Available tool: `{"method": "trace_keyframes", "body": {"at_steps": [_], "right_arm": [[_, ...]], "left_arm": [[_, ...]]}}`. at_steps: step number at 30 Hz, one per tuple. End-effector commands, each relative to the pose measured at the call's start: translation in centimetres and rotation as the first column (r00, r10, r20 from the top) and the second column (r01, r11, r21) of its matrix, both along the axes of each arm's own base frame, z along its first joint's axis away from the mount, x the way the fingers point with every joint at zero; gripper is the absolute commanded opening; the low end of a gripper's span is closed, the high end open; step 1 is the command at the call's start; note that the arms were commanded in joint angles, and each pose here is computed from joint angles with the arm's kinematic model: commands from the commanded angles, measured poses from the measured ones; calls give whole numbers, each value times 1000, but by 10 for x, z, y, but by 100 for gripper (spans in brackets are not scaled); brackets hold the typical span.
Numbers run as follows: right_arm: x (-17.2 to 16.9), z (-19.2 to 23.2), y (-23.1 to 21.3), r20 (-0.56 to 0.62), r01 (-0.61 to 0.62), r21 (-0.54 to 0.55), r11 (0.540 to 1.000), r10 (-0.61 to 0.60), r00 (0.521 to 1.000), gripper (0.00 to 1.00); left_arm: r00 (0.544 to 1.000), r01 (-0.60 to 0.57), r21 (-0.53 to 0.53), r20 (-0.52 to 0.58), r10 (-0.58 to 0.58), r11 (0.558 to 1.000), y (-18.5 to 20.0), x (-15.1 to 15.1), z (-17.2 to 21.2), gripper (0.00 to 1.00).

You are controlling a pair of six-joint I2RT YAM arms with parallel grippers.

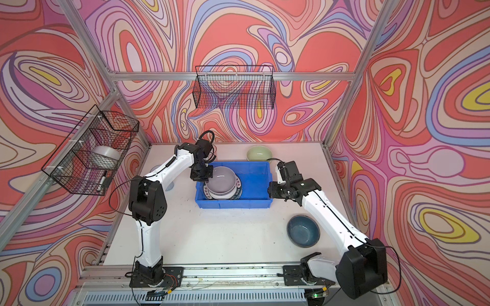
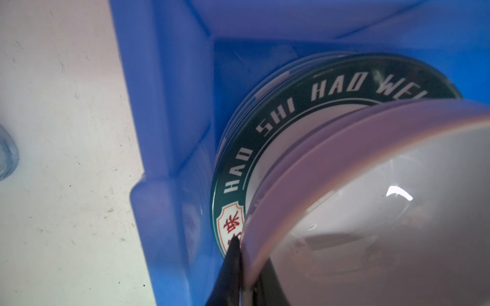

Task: Place the mixed dishes into the plastic bin
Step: 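Lower the lavender bowl onto the green-rimmed plates with the left gripper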

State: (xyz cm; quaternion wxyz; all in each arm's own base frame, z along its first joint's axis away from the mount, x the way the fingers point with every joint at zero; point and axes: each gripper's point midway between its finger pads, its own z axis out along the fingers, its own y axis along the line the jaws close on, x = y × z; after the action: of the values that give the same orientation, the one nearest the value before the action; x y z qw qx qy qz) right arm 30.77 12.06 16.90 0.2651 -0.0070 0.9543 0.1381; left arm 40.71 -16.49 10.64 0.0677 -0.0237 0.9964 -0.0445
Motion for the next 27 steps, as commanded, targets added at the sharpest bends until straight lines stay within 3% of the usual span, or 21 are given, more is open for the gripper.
{"method": "trace_keyframes", "body": {"at_steps": [1,12,27], "right_arm": [[0,1,-5,19,12,-12,1000,-11,1000,55],[-1,0,-6,18,16,-16,1000,-16,1000,56],[-1,-1,-6,17,16,-16,1000,-15,1000,56]], "left_arm": [[999,-15,-30,33,16,999,-7,6,7,4],[1000,-13,-26,11,13,1000,-6,2,0,6],[1000,1,-20,-20,-2,1000,-4,-8,-3,19]]}}
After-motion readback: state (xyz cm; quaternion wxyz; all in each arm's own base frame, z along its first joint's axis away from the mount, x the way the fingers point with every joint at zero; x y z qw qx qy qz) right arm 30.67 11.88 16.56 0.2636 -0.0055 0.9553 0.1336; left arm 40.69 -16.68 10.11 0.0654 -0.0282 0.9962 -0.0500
